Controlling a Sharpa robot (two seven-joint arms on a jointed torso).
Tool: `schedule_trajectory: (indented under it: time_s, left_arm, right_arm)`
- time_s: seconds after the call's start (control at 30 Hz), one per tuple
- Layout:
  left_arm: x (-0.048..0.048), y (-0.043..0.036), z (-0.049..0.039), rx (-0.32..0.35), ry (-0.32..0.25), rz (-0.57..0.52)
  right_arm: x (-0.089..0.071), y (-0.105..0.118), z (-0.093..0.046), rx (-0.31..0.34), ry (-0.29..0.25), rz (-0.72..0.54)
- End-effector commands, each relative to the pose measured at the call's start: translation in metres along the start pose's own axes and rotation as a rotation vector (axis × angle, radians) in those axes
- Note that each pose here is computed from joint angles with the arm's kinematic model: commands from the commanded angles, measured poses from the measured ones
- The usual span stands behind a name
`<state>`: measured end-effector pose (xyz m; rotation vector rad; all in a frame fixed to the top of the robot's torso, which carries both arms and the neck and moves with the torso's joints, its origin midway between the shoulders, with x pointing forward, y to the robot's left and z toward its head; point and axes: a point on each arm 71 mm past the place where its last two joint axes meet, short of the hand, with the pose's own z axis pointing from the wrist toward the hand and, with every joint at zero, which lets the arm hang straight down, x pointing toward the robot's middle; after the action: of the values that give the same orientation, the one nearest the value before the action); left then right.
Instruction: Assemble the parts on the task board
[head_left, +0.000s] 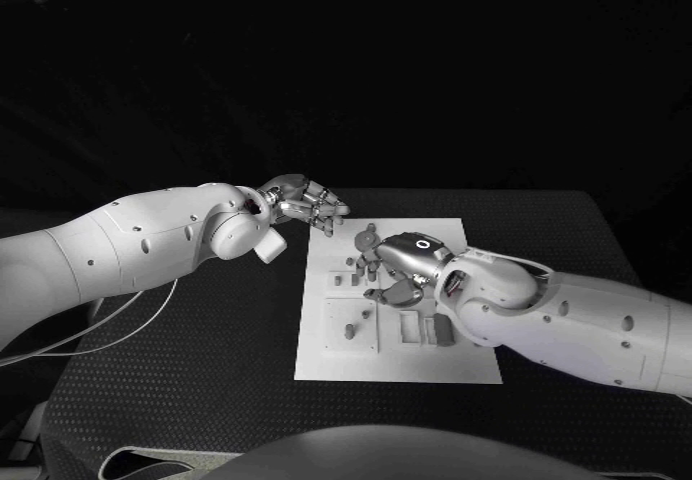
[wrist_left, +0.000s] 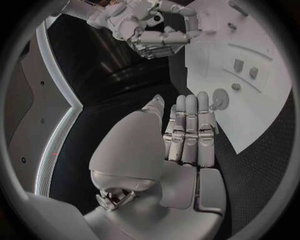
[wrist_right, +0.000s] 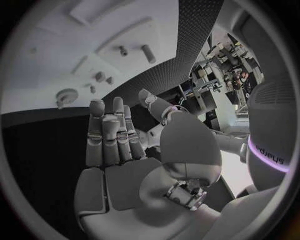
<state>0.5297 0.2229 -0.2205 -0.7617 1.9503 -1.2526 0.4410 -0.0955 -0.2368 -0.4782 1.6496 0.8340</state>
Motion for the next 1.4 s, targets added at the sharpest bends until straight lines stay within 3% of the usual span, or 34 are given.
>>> schedule_trajectory:
  time_s: [0.03, 0.1, 0.17, 0.3, 0.4, 0.5, 0.6, 0.7, 0.97, 1.17, 1.4]
  left_arm:
    - [-0.0018, -0.0026, 0.0002, 0.029, -0.018, -0.006]
    - [-0.0019, -0.0025, 0.0007, 0.028, -0.016, -0.006]
    - [-0.0012, -0.0022, 0.0013, 0.024, -0.008, -0.006]
    - [-0.0012, -0.0009, 0.0022, 0.012, 0.008, -0.004]
    - [-0.0033, 0.0001, 0.0021, 0.010, 0.002, -0.003]
    - [-0.0054, 0.0008, 0.0016, 0.012, -0.008, -0.002]
    - [-0.0060, 0.0013, 0.0014, 0.011, -0.010, -0.002]
    - [-0.0072, 0.0022, 0.0002, 0.008, -0.010, -0.003]
    - [-0.0067, 0.0039, -0.0004, 0.009, -0.007, -0.005]
    - [-0.0058, 0.0036, 0.0000, 0.010, -0.004, -0.005]
    - [-0.0060, 0.0037, -0.0006, 0.010, -0.003, -0.005]
  right_arm:
    - [-0.013, -0.018, -0.005, 0.058, -0.002, 0.144]
    - [-0.020, -0.038, -0.013, 0.134, 0.064, 0.168]
    - [-0.024, -0.052, -0.022, 0.194, 0.096, 0.174]
    - [-0.019, -0.076, -0.039, 0.335, 0.245, 0.238]
    - [-0.016, -0.088, -0.050, 0.418, 0.306, 0.267]
    - [-0.014, -0.093, -0.059, 0.482, 0.326, 0.304]
    - [-0.016, -0.098, -0.068, 0.595, 0.265, 0.308]
    - [-0.009, -0.099, -0.078, 0.653, 0.337, 0.347]
    - [0.005, -0.092, -0.086, 0.666, 0.493, 0.373]
    - [0.017, -0.100, -0.093, 0.704, 0.543, 0.340]
    - [0.033, -0.096, -0.097, 0.696, 0.616, 0.330]
